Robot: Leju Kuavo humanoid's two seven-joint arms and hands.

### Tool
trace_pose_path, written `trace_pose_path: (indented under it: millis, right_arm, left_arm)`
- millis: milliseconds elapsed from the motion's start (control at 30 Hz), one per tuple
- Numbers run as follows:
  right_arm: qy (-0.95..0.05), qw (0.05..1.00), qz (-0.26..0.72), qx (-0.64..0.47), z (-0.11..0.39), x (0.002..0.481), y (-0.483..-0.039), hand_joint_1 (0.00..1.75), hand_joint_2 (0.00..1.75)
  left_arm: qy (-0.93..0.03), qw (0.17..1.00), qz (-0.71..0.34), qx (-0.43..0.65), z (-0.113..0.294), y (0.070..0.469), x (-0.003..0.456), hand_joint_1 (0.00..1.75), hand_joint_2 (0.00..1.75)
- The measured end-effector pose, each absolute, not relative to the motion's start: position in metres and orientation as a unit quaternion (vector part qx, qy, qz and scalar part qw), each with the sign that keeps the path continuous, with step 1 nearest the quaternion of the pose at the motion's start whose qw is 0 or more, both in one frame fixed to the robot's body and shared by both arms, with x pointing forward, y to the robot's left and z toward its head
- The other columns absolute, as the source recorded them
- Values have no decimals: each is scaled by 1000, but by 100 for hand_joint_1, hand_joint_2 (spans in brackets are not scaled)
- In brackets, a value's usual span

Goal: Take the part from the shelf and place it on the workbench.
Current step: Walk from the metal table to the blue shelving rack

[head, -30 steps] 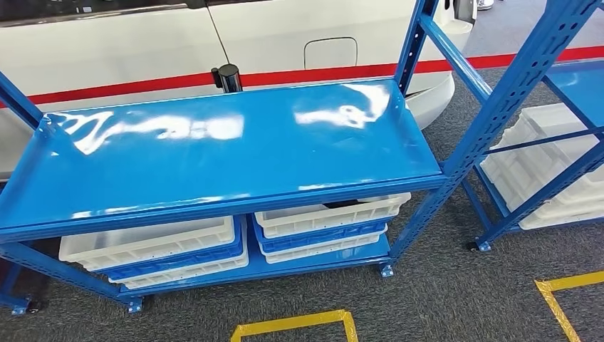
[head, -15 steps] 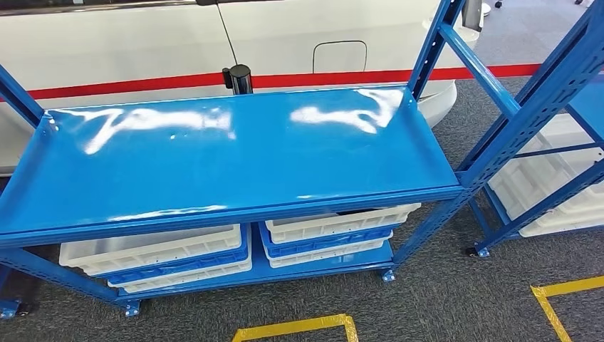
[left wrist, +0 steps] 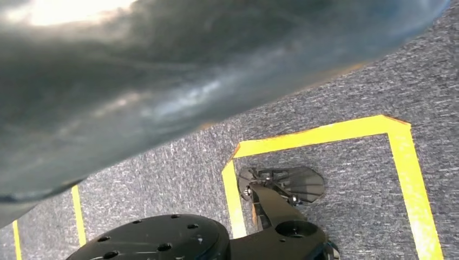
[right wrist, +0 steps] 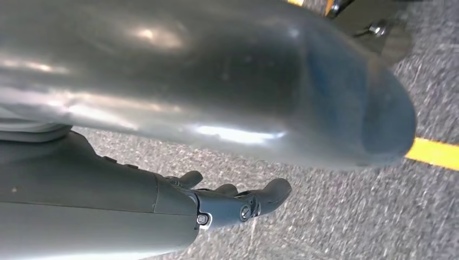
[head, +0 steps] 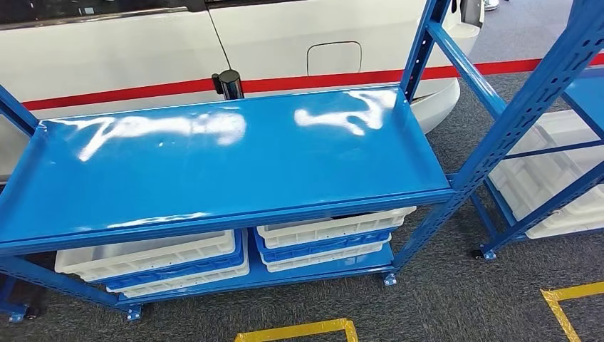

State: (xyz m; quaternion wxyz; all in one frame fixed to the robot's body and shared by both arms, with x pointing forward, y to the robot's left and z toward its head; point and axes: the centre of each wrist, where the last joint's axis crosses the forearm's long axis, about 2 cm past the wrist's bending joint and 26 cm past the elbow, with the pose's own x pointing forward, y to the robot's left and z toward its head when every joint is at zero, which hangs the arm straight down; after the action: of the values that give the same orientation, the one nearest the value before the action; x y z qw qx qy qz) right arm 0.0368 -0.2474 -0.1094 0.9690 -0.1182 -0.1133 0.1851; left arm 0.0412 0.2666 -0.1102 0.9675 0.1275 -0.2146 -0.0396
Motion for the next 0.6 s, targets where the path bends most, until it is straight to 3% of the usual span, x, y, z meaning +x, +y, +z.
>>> trace_pose_path:
  millis: [600]
  right_arm:
    - [-123, 966, 200, -109, -110, 37, -249, 0, 0]
  left_arm:
    - [-220, 966, -41, 127, -110, 265, 41, 0, 0]
